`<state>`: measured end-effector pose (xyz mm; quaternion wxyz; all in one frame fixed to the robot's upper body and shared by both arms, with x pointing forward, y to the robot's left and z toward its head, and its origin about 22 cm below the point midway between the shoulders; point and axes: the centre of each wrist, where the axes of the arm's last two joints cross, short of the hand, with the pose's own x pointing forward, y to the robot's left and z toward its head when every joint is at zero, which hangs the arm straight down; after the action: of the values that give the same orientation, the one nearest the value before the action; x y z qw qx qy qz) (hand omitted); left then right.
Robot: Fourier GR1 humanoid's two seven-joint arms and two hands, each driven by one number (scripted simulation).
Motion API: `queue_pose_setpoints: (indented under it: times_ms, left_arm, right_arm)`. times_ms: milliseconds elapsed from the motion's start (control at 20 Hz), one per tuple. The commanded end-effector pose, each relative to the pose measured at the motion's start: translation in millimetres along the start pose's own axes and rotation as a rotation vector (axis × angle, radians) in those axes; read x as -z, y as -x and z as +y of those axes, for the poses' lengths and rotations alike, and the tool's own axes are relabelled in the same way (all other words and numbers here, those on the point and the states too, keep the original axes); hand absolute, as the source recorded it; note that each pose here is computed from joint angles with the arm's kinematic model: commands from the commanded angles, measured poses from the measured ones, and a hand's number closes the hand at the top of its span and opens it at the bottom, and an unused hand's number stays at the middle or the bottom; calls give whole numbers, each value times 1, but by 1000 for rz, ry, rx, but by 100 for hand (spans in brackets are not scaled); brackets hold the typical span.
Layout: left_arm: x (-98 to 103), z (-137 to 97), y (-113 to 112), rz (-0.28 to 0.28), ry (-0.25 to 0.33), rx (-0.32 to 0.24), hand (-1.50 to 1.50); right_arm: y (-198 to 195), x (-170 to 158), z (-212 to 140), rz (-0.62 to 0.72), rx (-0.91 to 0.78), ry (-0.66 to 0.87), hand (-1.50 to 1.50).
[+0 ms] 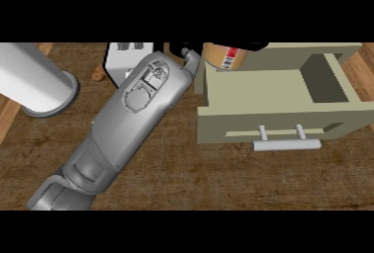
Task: Pick up the can, place it into the drawer and close the drawer
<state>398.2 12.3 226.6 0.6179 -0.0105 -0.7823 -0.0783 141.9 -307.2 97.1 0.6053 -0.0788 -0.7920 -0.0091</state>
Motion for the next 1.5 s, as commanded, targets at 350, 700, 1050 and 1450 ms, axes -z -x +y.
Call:
queue_pose_setpoints:
  times_ms: [350, 700, 1050, 1450]
  left_arm:
    - [21, -27, -5, 28, -27, 52, 150]
    - [25, -35, -8, 29, -17, 106, 150]
    - [27, -32, 13, 42, -35, 161, 150]
    - [26, -30, 29, 27, -59, 204, 150]
  right_arm:
    - [2, 8, -8, -6, 16, -26, -150]
    - [4, 28, 20, -7, -1, -15, -150]
    - [-4, 33, 23, -11, 7, -24, -150]
    - [-8, 40, 17, -36, -5, -43, -150]
